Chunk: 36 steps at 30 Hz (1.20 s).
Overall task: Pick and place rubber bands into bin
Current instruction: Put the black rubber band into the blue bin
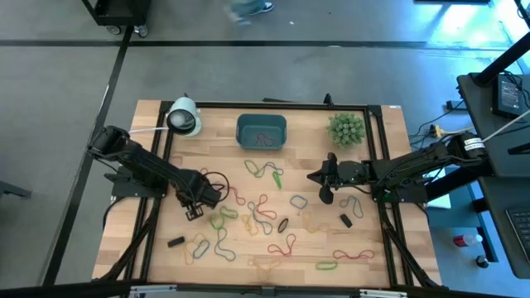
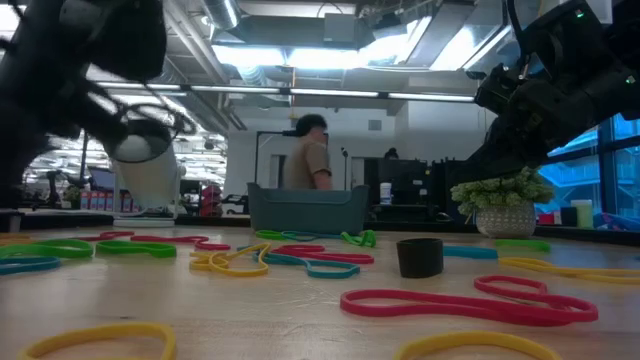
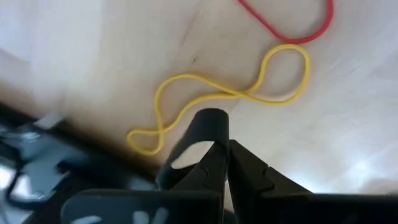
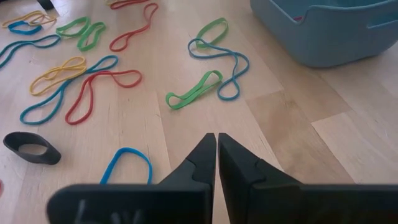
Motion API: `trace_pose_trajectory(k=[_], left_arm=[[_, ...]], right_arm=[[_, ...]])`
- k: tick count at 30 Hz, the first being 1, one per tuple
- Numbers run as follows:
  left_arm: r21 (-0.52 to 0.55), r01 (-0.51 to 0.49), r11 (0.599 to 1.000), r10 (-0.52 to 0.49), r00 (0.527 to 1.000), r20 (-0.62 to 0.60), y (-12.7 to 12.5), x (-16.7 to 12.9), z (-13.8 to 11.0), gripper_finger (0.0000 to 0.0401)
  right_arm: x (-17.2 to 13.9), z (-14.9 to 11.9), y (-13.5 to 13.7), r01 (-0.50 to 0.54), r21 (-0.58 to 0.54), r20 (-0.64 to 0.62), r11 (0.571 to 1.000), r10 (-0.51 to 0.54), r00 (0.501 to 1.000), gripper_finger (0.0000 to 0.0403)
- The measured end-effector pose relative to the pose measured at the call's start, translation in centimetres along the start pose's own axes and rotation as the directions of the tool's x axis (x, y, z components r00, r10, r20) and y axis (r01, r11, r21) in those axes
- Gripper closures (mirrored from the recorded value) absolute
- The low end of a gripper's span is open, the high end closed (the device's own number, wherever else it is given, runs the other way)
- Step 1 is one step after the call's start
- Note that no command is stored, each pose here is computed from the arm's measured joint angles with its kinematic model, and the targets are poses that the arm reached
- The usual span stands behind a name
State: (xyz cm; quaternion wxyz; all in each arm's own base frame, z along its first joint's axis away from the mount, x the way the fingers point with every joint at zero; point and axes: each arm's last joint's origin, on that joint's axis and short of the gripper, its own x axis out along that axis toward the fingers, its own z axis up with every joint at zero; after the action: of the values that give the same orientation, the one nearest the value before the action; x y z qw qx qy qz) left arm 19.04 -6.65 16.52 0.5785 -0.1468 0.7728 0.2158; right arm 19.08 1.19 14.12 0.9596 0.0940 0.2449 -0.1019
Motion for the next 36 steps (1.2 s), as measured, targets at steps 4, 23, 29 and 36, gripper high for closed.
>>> trace_pose_trajectory(k=[4, 23, 29, 36], left_arm=[[-0.003, -0.056, 0.998, 0.056, 0.998, 0.024, 0.0, -1.9, 0.0, 0.0398], [0.053, -0.099, 0.994, 0.066, 0.897, 0.437, 2.6, -9.0, 6.3, 0.0398], [0.023, -0.065, 0.998, 0.043, 0.844, 0.534, 4.4, -11.0, 10.4, 0.0398], [0.088, -0.159, 0.983, 0.089, 0.843, 0.53, 5.9, -12.5, 17.2, 0.0398]], right_arm=[[0.0, 0.0, 0.0, 0.0, 0.0, 0.0, 1.0, 0.0, 1.0, 0.038], [0.0, 0.0, 0.0, 0.0, -0.001, 0.002, 1.0, 0.0, 1.0, 0.038], [0.0, 0.0, 0.0, 0.0, -0.001, 0.002, 1.0, 0.0, 1.0, 0.038], [0.0, 0.1, 0.0, -0.001, 0.001, 0.009, 1.0, 0.001, 1.0, 0.038]])
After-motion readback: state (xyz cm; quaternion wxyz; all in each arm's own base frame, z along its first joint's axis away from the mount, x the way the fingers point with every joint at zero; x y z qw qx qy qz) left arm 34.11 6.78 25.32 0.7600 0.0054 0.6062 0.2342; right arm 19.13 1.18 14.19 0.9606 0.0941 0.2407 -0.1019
